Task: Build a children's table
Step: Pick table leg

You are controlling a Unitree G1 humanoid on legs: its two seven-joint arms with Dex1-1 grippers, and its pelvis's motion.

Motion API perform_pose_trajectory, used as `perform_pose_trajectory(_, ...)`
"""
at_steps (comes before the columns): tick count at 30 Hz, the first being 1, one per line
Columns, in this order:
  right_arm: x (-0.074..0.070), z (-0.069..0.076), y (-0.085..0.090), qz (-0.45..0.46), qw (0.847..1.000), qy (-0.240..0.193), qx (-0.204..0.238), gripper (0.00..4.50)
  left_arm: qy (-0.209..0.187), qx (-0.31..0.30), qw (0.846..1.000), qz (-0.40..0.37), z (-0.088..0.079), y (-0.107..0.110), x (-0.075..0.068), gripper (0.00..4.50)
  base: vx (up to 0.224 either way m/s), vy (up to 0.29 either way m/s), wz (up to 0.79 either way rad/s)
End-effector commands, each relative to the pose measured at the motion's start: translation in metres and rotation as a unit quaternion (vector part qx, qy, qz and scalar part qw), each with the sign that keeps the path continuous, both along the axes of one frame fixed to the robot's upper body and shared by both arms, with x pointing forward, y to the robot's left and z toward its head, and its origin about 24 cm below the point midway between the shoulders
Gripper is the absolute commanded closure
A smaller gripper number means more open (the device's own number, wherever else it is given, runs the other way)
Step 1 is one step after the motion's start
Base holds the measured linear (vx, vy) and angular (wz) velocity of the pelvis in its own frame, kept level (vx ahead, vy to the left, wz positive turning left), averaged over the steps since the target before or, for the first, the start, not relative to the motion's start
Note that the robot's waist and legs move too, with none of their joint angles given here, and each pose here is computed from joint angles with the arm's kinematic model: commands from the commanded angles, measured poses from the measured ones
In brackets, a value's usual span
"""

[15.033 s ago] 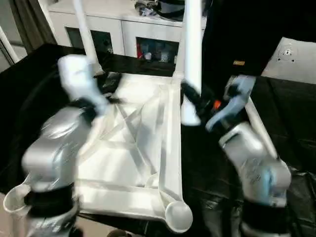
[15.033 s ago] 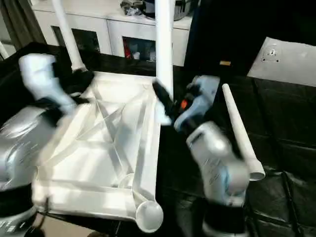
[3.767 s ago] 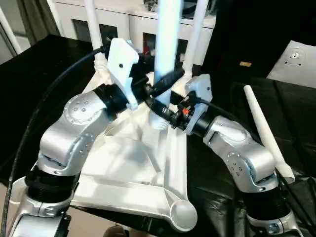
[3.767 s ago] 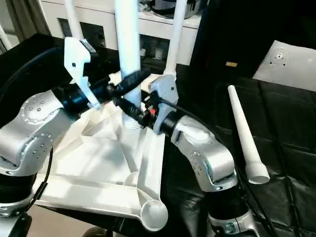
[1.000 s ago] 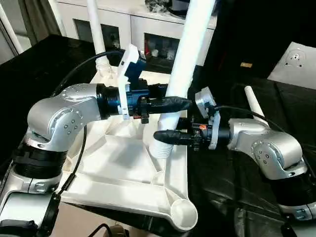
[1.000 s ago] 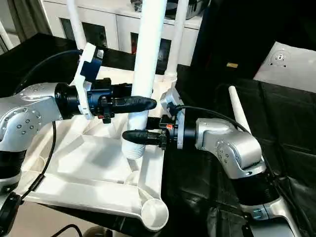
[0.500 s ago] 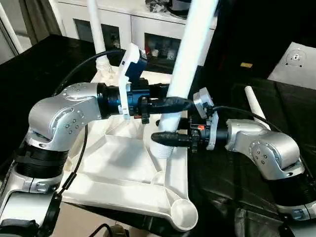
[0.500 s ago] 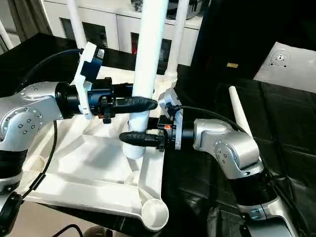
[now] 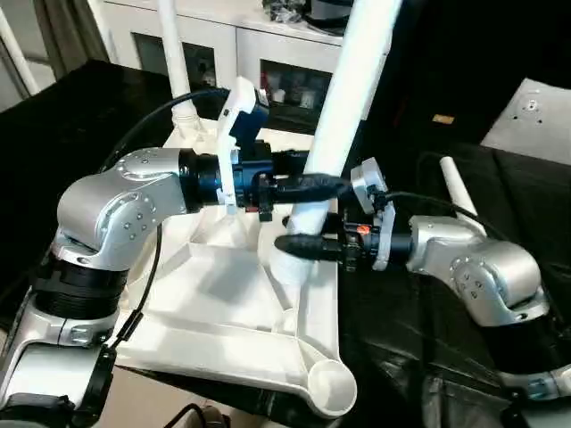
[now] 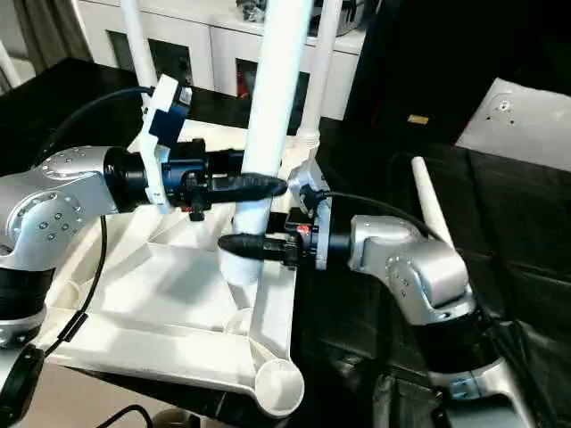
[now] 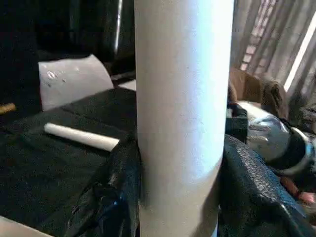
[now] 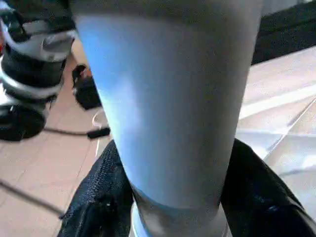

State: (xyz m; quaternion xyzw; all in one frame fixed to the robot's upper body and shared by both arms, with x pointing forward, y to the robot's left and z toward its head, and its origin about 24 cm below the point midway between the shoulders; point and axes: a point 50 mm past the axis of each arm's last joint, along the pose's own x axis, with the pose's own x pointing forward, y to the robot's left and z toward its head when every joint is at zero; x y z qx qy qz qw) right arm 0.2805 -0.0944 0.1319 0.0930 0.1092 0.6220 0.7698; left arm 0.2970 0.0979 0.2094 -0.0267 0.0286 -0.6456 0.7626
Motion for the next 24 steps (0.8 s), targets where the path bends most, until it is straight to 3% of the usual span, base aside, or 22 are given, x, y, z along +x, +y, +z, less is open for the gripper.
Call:
perform_pose_trajectory(1,-0.001,-0.002,0.003,-0.011,1.000,0.001,-0.005,2.54,-0.027,-0.019,0.999,-0.004,0.016,-0.005,-0.003,2.30,0.000,0.000,0.00)
perform_pose_trajectory(3,-0.001,-0.002,0.004,-0.016,1.000,-0.002,-0.003,2.54,-0.026,-0.022,0.999,-0.008,0.016,-0.006,-0.005,1.95,0.000,0.000,0.00)
perform_pose_trajectory(11,0.002,-0.007,0.010,-0.055,0.998,-0.014,-0.017,2.56,-0.012,-0.052,0.998,-0.027,0.021,-0.012,-0.014,1.36,0.000,0.000,0.00)
perform_pose_trajectory(13,0.002,-0.007,0.012,-0.055,0.998,-0.012,-0.018,2.57,-0.005,-0.073,0.997,-0.018,0.023,-0.013,-0.014,1.06,0.000,0.000,0.00)
perform_pose_trajectory(15,0.002,-0.006,0.013,-0.060,0.998,-0.012,-0.005,2.57,-0.002,-0.110,0.994,-0.013,0.027,-0.014,-0.015,1.06,0.000,0.000,0.00)
perform_pose_trajectory(17,0.003,-0.005,0.015,-0.078,0.997,-0.010,0.021,2.57,0.008,-0.209,0.978,-0.003,0.038,-0.012,-0.016,0.90,0.000,0.000,0.00)
perform_pose_trajectory(21,0.005,-0.003,0.016,-0.092,0.995,-0.012,0.038,2.57,0.010,-0.247,0.969,0.001,0.043,-0.011,-0.017,0.59,0.000,0.000,0.00)
perform_pose_trajectory(22,0.007,-0.001,0.016,-0.126,0.990,0.000,0.071,2.57,0.018,-0.296,0.955,0.000,0.048,-0.008,-0.020,0.59,0.000,0.000,0.00)
perform_pose_trajectory(24,0.009,0.000,0.016,-0.153,0.984,0.009,0.096,2.57,0.028,-0.344,0.939,0.008,0.051,-0.003,-0.022,0.59,0.000,0.000,0.00)
